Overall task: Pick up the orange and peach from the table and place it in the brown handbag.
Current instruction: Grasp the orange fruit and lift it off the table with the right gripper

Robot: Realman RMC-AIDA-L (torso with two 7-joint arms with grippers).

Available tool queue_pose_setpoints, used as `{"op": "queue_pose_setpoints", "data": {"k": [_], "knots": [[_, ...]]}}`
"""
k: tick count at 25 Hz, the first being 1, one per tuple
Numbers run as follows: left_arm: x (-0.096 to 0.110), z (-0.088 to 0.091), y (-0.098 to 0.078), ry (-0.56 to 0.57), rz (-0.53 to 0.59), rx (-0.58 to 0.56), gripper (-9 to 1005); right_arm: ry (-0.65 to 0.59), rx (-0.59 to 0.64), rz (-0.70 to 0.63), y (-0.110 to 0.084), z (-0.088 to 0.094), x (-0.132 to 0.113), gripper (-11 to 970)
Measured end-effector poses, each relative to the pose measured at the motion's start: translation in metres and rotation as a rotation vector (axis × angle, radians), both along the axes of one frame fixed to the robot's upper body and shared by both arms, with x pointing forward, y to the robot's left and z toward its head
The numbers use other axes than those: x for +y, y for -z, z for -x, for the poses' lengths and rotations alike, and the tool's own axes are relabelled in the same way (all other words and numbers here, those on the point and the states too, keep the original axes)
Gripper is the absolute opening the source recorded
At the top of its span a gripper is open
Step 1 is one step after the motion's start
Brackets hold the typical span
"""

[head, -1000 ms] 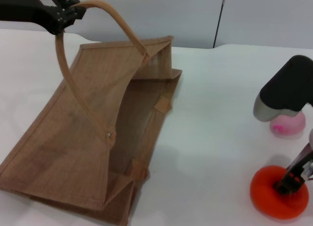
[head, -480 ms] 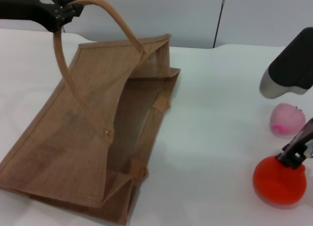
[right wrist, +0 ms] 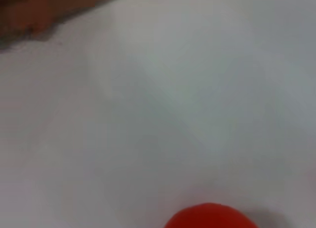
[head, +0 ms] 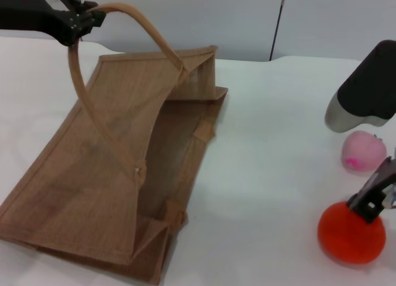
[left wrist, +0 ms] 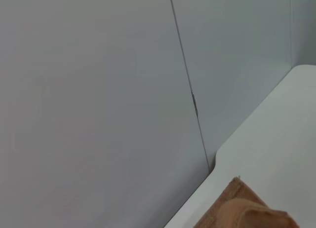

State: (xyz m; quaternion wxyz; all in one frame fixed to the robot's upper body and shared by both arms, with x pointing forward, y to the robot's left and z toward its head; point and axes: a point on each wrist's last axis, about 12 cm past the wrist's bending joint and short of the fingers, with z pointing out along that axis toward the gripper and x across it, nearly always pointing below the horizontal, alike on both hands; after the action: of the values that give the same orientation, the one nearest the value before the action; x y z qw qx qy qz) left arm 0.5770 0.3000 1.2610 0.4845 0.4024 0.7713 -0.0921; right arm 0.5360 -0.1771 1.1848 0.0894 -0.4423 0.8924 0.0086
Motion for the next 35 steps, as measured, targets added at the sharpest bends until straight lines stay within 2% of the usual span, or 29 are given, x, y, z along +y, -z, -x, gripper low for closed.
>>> {"op": "queue_pose_setpoints", "data": {"k": [6,11,16,24,30,35], "knots": [[0.0,0.0,0.0,0.0,-0.001,0.0,124,-0.082,0.014,-0.067,-0.013,0.01,0.011,10],[-0.001,-0.001,-0.001,0.003,0.0,-0.003,124,-0.07,0.008,-0.06,-0.015,0.009,0.011,48],[-0.001,-0.001,-0.001,0.0,0.001,-0.002,124,-0.07,0.026,-0.049,-0.015,0.011,0.01,266],[0.0,-0.001,-0.002,-0.003,-0.001,-0.003,123,-0.033,0.032,0.047,-0.011,0.01,0.002,511],[0.0,-0.001,-0.001,-0.003,-0.003,-0.003,123,-0.044,0.068,0.047,-0.003,0.01,0.007,619],[0.0,-0.001,-0.002,-0.003,-0.002,-0.003,123,-0.049,0.103,0.043,0.007,0.009,0.01,605]]}}
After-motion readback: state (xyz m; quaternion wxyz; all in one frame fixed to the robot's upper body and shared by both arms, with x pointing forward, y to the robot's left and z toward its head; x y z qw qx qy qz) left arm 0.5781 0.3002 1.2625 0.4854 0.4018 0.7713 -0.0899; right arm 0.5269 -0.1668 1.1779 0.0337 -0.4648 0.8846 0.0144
